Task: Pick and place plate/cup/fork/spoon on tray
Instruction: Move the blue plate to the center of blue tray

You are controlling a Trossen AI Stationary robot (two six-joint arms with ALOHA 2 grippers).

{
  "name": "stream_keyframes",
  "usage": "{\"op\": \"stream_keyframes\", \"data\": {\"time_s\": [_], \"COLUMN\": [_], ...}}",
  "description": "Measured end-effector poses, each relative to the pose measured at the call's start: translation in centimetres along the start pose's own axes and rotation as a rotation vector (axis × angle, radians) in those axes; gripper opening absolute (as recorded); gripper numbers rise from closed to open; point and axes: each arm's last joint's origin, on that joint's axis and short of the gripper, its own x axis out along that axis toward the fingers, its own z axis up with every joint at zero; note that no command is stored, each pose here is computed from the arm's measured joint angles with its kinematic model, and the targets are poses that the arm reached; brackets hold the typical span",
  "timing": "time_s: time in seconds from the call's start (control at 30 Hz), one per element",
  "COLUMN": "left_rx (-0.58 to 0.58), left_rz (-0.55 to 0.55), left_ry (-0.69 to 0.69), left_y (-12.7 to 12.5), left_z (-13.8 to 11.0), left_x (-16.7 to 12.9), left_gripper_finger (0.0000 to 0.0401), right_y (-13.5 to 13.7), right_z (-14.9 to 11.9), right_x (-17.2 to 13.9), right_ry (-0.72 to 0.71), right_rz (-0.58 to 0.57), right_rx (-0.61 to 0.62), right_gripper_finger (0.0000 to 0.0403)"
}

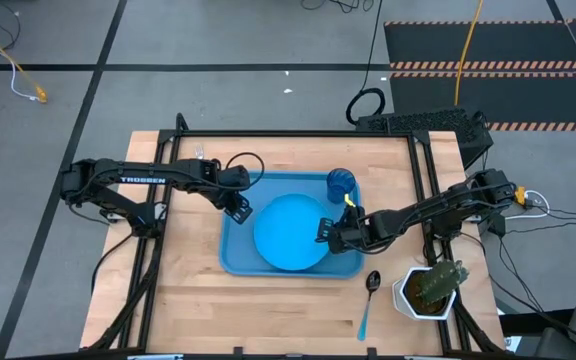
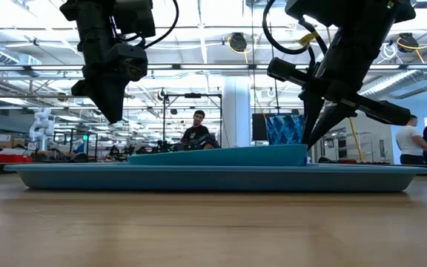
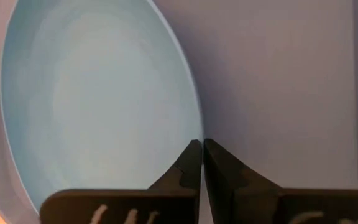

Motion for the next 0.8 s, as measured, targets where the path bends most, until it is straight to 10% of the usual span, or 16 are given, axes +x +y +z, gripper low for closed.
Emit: {"op": "stream_keyframes", "data": {"time_s": [0.8], "left_rx": [0.009], "left_rz": [-0.001], "left_ry": [0.0], "left_y": [-0.01], "left_z": [-0.01], "left_x": [0.0], "left_gripper_finger": [0.0076], "right_y": [0.21], "right_z": [-0.07], "right_x": [0.0], "right_ry": [0.006], "right_rz": [0.022], "right_rx": [-0.044], "right_gripper_finger": [0.0022]}}
